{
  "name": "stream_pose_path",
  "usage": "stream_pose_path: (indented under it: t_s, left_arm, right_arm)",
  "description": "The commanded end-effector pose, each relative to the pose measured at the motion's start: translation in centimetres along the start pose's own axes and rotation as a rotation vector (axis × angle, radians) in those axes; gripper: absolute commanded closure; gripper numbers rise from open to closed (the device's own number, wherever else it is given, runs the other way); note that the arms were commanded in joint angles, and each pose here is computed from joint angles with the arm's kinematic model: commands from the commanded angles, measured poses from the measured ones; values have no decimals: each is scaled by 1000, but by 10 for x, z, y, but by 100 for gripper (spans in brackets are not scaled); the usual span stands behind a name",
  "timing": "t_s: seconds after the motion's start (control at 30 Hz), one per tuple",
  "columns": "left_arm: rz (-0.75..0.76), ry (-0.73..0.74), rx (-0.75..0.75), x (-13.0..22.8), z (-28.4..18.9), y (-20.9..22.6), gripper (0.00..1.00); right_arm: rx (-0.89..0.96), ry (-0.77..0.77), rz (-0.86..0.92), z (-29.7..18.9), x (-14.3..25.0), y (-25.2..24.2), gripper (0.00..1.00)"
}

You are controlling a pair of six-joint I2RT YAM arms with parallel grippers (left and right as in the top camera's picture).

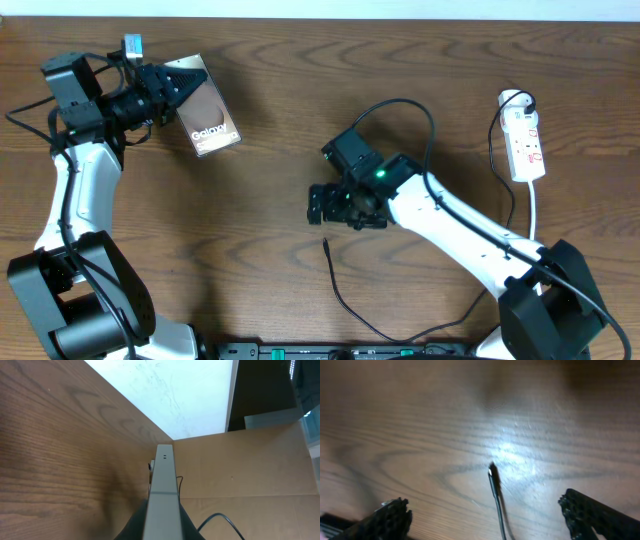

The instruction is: Plug charger to phone and switch on socket

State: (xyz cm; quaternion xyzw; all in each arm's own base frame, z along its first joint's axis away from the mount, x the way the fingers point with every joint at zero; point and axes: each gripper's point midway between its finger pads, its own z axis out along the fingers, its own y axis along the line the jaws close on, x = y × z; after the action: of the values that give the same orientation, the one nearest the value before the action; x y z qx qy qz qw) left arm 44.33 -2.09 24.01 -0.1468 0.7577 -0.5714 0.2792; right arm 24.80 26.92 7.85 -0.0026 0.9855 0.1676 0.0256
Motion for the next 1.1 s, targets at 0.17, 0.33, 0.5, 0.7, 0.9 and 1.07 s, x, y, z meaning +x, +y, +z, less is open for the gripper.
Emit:
stream_pose_path:
  t_s: [0.17,0.33,0.5,0.7,0.9,1.07]
  left_arm:
    - [34,1,14,1,-3,-8,93]
    - [33,1,14,1,-3,-8,93]
    - [34,1,14,1,-3,-8,93]
    - [34,1,14,1,-3,-8,93]
    - [34,1,14,1,-3,-8,93]
    - [34,1,14,1,-3,-8,93]
  right_arm:
    - [141,-14,-49,29,22,4,10]
    - [195,43,-50,55,37,-1,14]
    - [234,85,-49,67,45,-9,18]
    - [238,90,-48,68,46,-10,37]
    - [245,99,-60,70,51,-9,39]
    - [243,132,-58,76,56,-10,43]
